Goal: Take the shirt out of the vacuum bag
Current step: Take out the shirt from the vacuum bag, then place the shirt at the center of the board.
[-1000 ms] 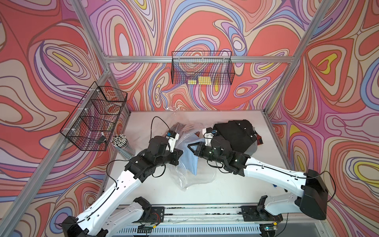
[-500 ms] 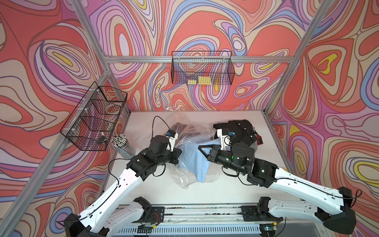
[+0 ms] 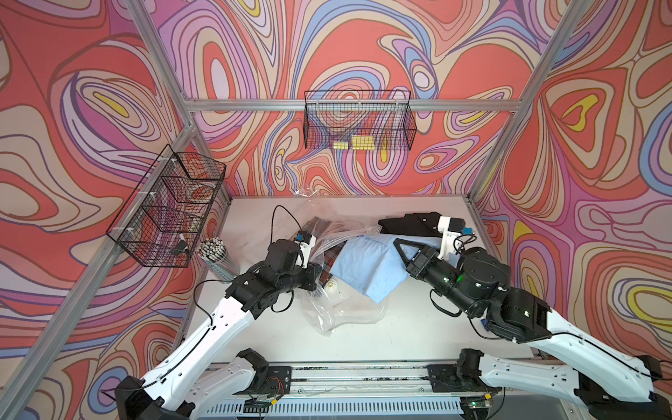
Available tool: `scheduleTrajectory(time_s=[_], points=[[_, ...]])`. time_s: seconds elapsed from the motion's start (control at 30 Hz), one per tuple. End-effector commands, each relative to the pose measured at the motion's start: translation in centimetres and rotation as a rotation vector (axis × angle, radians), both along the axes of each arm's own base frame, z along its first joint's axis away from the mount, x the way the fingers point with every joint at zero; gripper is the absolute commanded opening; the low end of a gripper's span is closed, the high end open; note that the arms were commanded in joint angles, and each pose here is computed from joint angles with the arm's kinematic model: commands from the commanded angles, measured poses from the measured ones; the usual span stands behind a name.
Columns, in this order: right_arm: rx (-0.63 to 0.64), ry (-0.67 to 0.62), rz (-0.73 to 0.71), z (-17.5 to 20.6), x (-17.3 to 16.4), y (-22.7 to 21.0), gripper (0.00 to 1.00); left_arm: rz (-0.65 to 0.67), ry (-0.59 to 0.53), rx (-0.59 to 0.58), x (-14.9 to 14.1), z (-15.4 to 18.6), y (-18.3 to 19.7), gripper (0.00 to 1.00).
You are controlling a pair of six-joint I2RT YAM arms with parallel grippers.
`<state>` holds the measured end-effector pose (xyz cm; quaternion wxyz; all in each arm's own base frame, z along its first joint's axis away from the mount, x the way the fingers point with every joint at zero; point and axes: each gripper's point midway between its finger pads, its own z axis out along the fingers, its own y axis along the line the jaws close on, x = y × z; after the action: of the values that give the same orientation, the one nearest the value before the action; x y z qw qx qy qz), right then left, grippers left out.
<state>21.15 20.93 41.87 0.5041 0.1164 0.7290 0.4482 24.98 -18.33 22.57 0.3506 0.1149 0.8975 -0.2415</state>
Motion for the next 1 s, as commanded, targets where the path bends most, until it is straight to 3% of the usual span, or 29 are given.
scheduleTrajectory(time_s=[0.0,0.37,0.5,0.83,0.9,0.97], points=[[-0.038,-0.085,-0.195,2.7,0.8,-4.3,0.0,0.012,0.017,0.022,0.2,-0.3,0.4,0.0],[-0.322,-0.229,-0.551,8.1,3.0,-8.9,0.0,0.006,0.034,0.018,0.3,-0.7,0.1,0.0],[-0.403,-0.26,-0.588,8.5,5.2,-8.8,0.0,-0.001,0.037,0.014,0.3,-0.7,0.0,0.0],[-0.261,0.027,-0.386,0.3,18.2,-11.0,0.0,0.007,0.028,0.015,0.3,-0.6,0.2,0.0],[-0.189,0.049,-0.301,-0.7,20.5,-10.6,0.0,0.007,0.029,0.015,0.3,-0.6,0.2,0.0],[-0.197,0.064,-0.292,-1.4,22.3,-10.5,0.0,0.007,0.029,0.015,0.3,-0.6,0.2,0.0]])
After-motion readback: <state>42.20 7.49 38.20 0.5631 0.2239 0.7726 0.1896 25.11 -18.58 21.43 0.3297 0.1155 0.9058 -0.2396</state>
